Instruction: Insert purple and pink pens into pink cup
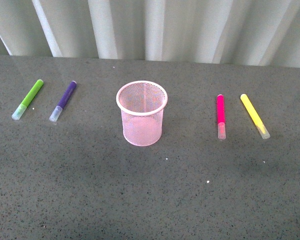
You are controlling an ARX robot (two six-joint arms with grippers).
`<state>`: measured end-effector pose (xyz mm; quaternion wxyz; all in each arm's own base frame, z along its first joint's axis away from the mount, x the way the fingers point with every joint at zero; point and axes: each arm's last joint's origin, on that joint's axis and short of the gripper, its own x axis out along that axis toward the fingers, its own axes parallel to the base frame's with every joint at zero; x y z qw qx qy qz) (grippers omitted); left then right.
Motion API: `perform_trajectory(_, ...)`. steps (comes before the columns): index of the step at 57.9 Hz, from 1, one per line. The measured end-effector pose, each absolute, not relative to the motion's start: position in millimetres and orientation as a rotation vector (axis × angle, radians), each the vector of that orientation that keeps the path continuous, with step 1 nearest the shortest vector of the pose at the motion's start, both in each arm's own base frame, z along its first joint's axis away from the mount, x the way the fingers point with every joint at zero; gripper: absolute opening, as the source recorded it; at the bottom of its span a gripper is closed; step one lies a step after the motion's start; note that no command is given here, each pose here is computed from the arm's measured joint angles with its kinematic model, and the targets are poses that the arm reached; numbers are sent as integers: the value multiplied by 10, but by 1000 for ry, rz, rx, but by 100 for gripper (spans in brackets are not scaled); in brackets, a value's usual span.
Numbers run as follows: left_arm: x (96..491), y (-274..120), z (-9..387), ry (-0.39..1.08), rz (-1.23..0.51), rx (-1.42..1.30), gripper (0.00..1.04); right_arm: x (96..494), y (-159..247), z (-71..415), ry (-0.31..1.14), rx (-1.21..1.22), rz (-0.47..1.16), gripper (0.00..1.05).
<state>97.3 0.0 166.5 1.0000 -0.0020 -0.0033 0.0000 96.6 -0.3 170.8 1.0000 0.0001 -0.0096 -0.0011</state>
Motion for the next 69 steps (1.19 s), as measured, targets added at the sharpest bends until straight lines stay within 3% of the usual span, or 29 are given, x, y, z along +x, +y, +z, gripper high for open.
perform_trajectory(69, 973, 0, 1665, -7, 0, -4, 98, 966, -3, 1708, -19, 0, -2, 98)
